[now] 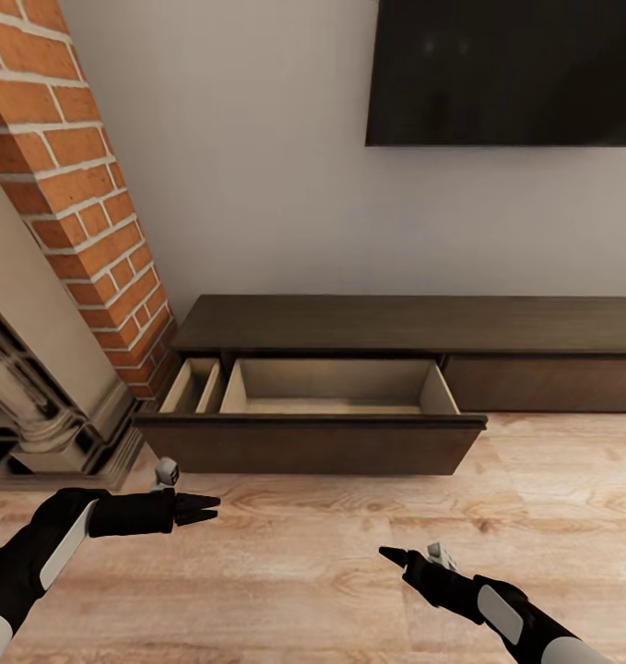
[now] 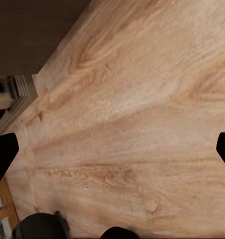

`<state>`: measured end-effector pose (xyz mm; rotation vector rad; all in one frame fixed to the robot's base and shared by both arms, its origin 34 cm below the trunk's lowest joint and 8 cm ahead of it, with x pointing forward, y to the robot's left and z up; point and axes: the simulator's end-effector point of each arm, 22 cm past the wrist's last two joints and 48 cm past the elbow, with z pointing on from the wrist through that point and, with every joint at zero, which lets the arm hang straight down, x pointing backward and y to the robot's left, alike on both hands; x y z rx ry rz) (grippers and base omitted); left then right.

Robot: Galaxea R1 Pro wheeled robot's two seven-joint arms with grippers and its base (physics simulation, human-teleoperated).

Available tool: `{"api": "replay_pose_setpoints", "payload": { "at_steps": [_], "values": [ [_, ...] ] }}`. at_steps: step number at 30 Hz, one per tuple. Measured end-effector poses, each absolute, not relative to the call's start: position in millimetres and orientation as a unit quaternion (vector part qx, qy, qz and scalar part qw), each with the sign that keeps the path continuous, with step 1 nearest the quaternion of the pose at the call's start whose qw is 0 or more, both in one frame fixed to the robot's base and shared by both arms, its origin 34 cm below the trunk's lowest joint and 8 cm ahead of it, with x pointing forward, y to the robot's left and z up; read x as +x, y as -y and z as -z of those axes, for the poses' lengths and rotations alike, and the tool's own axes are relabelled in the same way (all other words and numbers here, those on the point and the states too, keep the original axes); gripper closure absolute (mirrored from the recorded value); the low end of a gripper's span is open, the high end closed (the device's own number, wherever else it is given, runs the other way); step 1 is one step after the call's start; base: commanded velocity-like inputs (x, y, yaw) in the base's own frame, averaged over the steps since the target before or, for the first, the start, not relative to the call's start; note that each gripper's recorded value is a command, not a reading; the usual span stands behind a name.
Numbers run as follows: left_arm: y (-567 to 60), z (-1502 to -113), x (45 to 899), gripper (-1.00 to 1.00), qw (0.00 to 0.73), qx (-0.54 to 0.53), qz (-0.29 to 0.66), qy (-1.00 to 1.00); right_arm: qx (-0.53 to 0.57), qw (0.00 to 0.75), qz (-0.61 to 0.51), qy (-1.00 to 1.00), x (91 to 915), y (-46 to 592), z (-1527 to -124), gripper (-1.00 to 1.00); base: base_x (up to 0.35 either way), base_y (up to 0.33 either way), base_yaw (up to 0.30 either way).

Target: Place each of the two pumpkins and all three candles from the living room inside a cabinet in the living room (use any cabinet), then make sure every cabinet is closed, and position the cauldron so it is next to a table in the living room.

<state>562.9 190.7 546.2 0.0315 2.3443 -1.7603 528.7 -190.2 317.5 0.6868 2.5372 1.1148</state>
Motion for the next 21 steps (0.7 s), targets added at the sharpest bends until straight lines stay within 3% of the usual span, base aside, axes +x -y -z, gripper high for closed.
{"api": "replay_pose_setpoints", "payload": {
  "at_steps": [6, 21],
  "values": [
    [-191, -559, 566, -1.0, 0.105, 0.011, 0.597, -0.795, 0.237, 0.145, -0.384, -0.88, 532, 191, -330, -1.0, -0.049, 0.0, 0.0],
    [-189, -573, 562, -1.0, 0.084, 0.03, 0.568, -0.818, 0.241, 0.144, -0.379, -0.882, 538, 193, -360, -1.0, -0.251, 0.0, 0.0]
  ]
}}
